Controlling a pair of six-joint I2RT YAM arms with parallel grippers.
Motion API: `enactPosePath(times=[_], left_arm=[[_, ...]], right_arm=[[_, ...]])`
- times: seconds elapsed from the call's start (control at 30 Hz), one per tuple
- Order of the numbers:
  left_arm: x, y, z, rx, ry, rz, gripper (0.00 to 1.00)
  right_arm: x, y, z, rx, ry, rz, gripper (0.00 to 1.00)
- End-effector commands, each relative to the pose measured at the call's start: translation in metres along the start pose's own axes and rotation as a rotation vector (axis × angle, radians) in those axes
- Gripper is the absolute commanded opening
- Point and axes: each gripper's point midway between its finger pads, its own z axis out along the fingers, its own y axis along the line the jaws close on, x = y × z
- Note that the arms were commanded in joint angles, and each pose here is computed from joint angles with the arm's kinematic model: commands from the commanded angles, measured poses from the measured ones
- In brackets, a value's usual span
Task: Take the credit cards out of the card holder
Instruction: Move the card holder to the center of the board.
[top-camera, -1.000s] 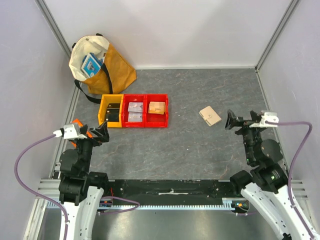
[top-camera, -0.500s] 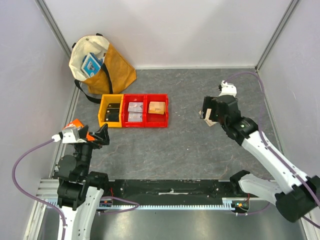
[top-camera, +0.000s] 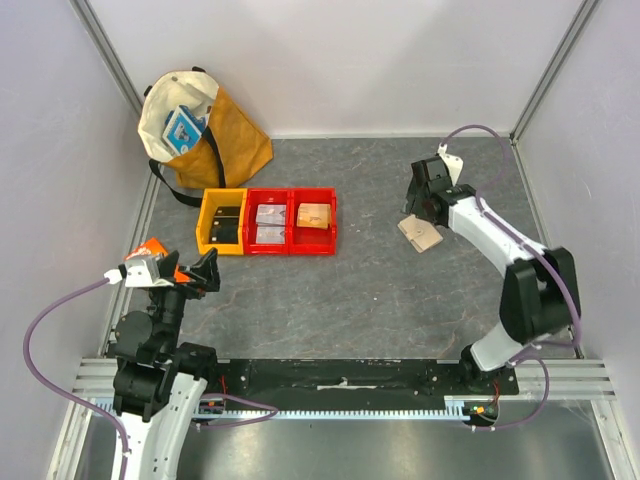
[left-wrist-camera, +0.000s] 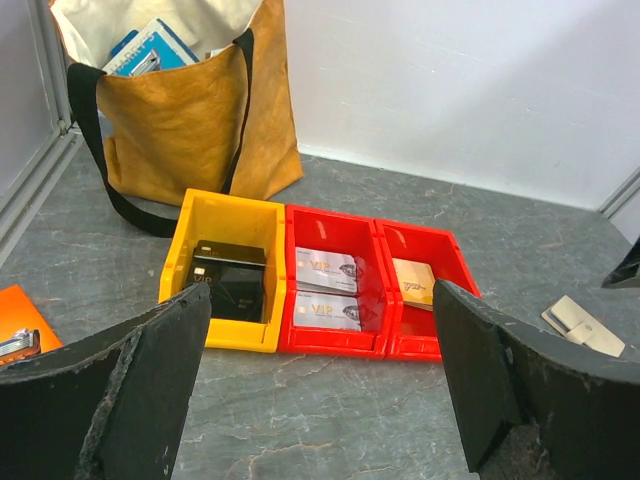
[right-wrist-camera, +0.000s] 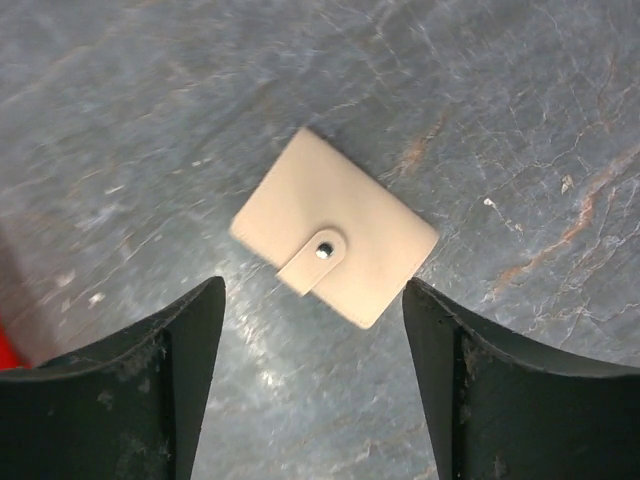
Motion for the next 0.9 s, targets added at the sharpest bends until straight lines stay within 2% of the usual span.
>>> enactPosePath(times=[0.0, 0.07, 0.27, 0.87], left_arm=[[-0.014, -0.001, -0.003, 0.003, -0.044, 0.012, 0.97], [-0.013, -0.001, -0.003, 0.001, -0.043, 0.013, 0.97], [-0.013, -0.001, -0.002, 0.003, -0.043, 0.015, 0.96], [-0.012, -0.002, -0.003, 0.011, -0.037, 0.019, 0.96]], right_arm=[[0.001, -0.008, 0.028, 0.089, 0.050, 0.085, 0.75], [0.004, -0.008, 0.040, 0.108, 0.066, 0.103, 0.66], [0.021, -0.007, 0.063, 0.146, 0.113, 0.129, 0.57], [0.064, -0.017, 0.090, 0.195, 0.180, 0.132, 0.48]])
